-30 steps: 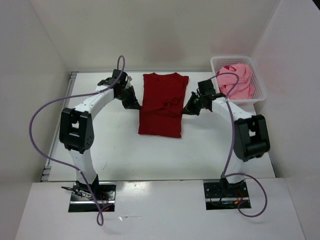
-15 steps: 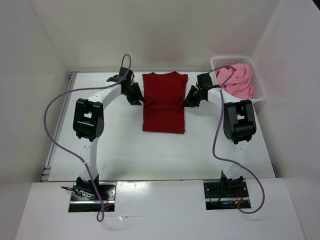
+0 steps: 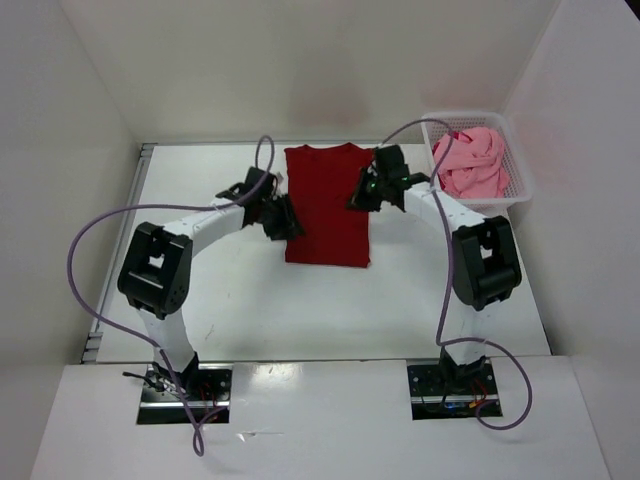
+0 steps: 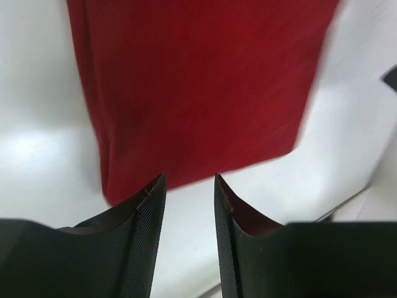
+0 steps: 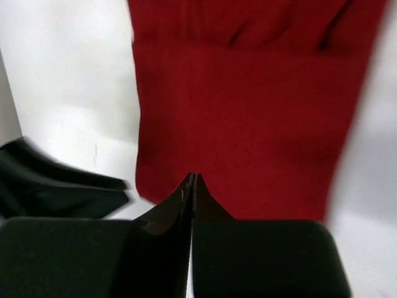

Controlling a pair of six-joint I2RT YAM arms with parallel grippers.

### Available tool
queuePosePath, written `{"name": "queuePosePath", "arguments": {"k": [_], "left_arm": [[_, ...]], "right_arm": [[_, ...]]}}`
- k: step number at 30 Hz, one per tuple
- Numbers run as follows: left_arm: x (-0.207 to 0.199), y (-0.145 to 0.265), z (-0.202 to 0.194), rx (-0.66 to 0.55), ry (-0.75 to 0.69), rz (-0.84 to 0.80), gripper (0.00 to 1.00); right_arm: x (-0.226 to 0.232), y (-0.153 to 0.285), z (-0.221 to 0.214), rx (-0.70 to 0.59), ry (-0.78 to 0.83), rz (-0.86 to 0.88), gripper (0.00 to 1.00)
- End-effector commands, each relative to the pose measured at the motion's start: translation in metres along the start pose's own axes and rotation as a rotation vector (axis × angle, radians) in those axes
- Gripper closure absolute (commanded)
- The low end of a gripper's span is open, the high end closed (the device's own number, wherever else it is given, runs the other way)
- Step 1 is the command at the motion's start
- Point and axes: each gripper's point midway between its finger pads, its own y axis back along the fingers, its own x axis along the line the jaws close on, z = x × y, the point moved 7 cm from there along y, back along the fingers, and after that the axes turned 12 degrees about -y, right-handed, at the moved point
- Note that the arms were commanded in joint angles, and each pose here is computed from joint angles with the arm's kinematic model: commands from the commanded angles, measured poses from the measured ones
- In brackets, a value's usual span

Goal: Fold and stack the t-shirts
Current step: Grab one side of the 2/3 rectangular tshirt with both arms

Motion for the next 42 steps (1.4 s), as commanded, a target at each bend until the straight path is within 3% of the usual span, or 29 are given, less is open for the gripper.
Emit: {"name": "queuePosePath", "arguments": {"k": [1, 7, 12, 17, 20, 21, 24, 29, 36, 42], "left_arm": [[0.015, -0.016, -0.041, 0.106, 0.036, 0.014, 0.56], [0.028, -0.008, -0.063, 0.112, 0.043, 0.059, 0.53], [0.047, -0.032, -0.080, 0.216, 0.098, 0.097, 0.53], [0.046, -0.020, -0.089, 0.220, 0.099, 0.087, 0.53], [0.044, -0.006, -0.091, 0.194, 0.091, 0.095, 0.52], [0.042, -0.003, -0.089, 0.183, 0.099, 0.091, 0.48], [0.043, -0.002, -0.086, 0.161, 0.119, 0.087, 0.44], [0.043, -0.011, -0.079, 0.154, 0.162, 0.066, 0.44], [0.037, -0.002, -0.061, 0.059, 0.173, 0.012, 0.42], [0.040, -0.008, -0.066, 0.072, 0.184, -0.006, 0.37]], "right_arm": [[-0.004, -0.005, -0.044, 0.084, 0.009, 0.003, 1.00], [-0.046, 0.016, -0.080, 0.081, -0.065, -0.024, 0.95], [-0.085, -0.002, -0.092, 0.095, -0.102, -0.128, 0.95], [-0.092, 0.003, -0.098, 0.096, -0.116, -0.153, 0.95], [-0.082, 0.022, -0.096, 0.074, -0.118, -0.127, 0.84], [-0.077, 0.026, -0.093, 0.061, -0.113, -0.110, 0.74], [-0.073, 0.037, -0.089, 0.019, -0.117, -0.117, 0.62], [-0.091, 0.028, -0.093, 0.051, -0.147, -0.159, 0.53], [-0.103, 0.015, -0.103, 0.105, -0.162, -0.181, 0.53], [-0.110, 0.009, -0.110, 0.139, -0.171, -0.192, 0.52]]}}
